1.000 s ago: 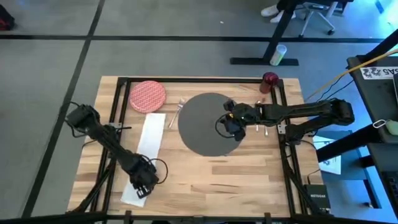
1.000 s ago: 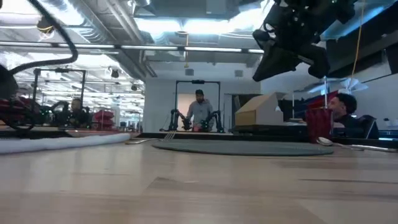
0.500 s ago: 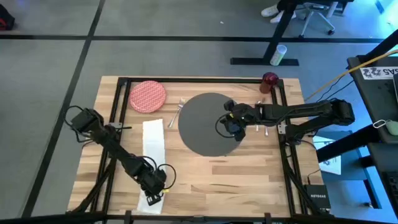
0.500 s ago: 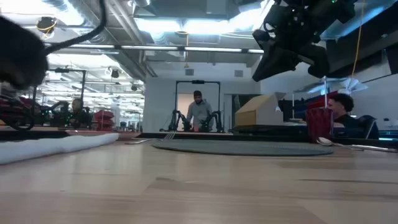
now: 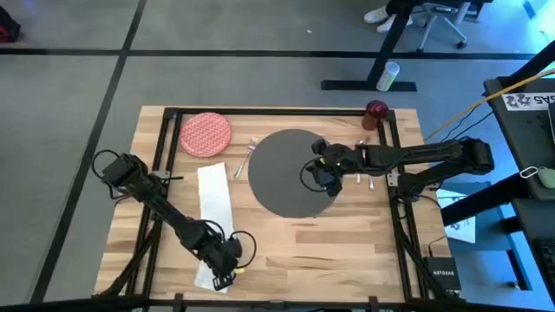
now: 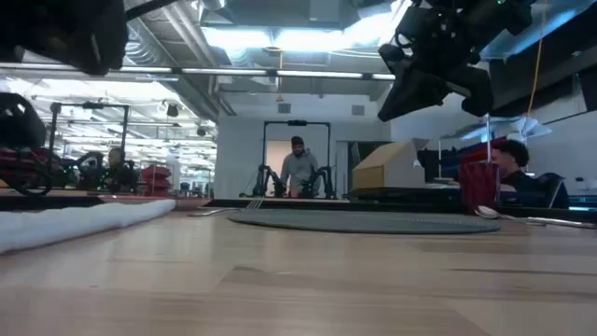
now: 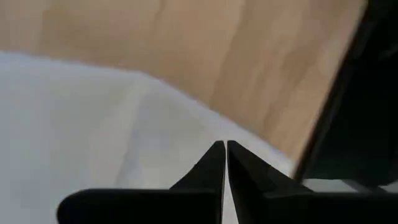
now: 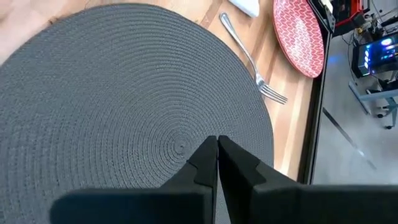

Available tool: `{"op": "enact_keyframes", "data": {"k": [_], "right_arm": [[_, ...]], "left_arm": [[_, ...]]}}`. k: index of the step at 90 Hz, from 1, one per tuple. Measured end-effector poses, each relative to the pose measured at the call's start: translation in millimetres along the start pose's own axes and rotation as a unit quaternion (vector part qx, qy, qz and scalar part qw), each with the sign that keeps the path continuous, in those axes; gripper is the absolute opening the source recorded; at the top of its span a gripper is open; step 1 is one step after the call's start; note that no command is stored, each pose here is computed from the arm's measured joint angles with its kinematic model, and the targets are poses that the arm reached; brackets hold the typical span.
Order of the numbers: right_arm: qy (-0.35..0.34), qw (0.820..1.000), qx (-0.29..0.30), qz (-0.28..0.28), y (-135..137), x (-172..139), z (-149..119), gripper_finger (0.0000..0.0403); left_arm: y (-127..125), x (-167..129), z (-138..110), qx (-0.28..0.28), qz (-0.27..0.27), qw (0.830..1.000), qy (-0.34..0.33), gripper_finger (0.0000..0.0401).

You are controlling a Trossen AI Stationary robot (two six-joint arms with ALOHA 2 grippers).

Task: Set table place
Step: Fold the white table napkin

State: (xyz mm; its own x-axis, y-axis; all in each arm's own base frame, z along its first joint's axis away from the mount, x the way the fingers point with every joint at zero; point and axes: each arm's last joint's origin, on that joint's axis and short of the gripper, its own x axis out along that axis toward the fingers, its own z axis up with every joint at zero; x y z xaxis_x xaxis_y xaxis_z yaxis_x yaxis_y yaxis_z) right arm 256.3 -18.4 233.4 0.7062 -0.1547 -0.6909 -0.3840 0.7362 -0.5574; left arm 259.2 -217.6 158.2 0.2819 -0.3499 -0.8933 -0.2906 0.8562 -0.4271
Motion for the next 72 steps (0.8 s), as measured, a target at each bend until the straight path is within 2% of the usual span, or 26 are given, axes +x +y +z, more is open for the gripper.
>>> {"op": "enact_keyframes", "data": {"k": [13,24,40,50,60,72], "right_arm": [[0.000,1.000,-0.009,0.000,0.0,0.0,0.0,0.0000],[-0.001,1.000,-0.009,0.000,-0.1,0.1,0.1,0.0000],[0.000,1.000,-0.010,0.000,0.0,0.1,0.1,0.0000],[0.000,1.000,-0.010,0.000,0.0,0.2,0.1,0.0000],[0.000,1.000,-0.010,0.000,0.0,0.2,0.0,0.0000],[-0.001,1.000,-0.011,0.000,-0.1,0.2,0.1,0.0000]], "left_arm": [[-7.5,3.5,-12.2,0.009,-0.006,1.000,0.005,0.0000],[-9.1,19.5,-22.3,0.015,0.001,1.000,0.021,0.0000],[-17.8,41.7,-26.5,0.009,-0.043,0.998,0.035,0.0000],[-25.9,44.7,-26.9,0.019,-0.066,0.997,0.028,0.0000],[-36.2,39.3,-25.0,0.045,-0.052,0.997,0.030,0.0000],[-50.2,22.1,-19.7,0.068,-0.006,0.996,0.049,0.0000]]}}
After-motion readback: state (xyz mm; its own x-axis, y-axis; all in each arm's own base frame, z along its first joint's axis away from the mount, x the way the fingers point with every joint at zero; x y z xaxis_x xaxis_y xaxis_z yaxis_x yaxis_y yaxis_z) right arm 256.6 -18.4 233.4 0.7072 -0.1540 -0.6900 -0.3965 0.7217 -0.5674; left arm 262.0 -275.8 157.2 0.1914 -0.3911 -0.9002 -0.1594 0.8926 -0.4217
